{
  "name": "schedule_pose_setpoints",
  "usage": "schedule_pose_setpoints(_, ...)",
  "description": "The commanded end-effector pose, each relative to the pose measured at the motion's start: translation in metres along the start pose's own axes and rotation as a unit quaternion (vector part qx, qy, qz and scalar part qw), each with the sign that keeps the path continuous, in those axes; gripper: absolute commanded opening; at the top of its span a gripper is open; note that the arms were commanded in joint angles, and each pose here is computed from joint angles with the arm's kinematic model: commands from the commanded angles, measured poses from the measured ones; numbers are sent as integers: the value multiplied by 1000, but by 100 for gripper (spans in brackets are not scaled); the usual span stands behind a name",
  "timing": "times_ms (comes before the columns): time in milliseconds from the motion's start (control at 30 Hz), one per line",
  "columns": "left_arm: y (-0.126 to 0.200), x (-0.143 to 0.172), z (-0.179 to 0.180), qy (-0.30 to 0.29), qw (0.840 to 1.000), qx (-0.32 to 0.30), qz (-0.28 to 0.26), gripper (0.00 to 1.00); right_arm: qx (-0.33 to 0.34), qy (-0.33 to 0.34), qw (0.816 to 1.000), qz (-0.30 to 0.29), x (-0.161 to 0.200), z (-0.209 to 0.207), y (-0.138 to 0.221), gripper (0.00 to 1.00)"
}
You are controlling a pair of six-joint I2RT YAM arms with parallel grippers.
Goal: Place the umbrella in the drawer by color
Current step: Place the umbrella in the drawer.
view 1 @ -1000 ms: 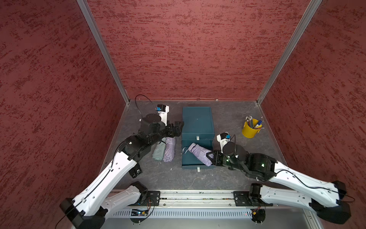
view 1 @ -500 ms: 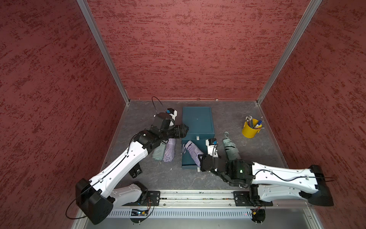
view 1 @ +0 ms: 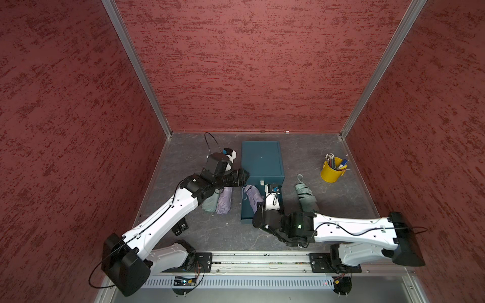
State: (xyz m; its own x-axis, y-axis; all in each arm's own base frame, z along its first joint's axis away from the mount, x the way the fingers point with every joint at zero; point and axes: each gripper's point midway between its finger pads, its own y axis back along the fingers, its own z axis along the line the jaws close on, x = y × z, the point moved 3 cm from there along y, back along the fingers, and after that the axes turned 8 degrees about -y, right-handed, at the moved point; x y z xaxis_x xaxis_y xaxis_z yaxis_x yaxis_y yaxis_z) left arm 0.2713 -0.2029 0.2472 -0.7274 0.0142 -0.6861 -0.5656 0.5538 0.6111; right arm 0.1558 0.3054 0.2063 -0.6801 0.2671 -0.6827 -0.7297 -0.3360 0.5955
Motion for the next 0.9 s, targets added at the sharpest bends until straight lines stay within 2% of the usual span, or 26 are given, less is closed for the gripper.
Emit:
schedule_pose_setpoints(0,-4,0,1,-7,1000,5,-2,71,-8,-26,999,-32,-19,14,8,51)
schedule_pose_setpoints(133,-4,0,2,-4,1000,1,-2,71,26,-13,999,-19,-25,1,20,73)
schedule_pose_setpoints(233,-5,0,3,-4,1000,0,-1,70,58,-2,998,-1,-30,-15,32,75)
schedule_pose_setpoints(467,-6,1,3,-2,1000,0,3,70,32,31,995,89,-12,-20,32,69)
schedule_pose_setpoints(567,-5,0,3,0,1000,-2,2,70,19,26,994,104,-4,-20,24,62)
schedule_pose_setpoints(633,-1,-1,5,6,1000,-10,-1,69,2,19,994,108,-1,-17,19,46)
schedule_pose_setpoints(667,3,-3,6,8,1000,-18,-5,68,-9,15,994,105,-3,-14,19,41)
schedule_pose_setpoints(733,21,-9,20,23,997,-75,-28,69,-53,15,993,103,-4,-3,22,32)
schedule_pose_setpoints(800,46,-9,45,55,987,-146,-48,70,-80,15,992,98,-8,2,28,30)
schedule_pose_setpoints(867,65,-3,68,97,978,-176,-49,67,-99,19,990,95,-12,5,35,30)
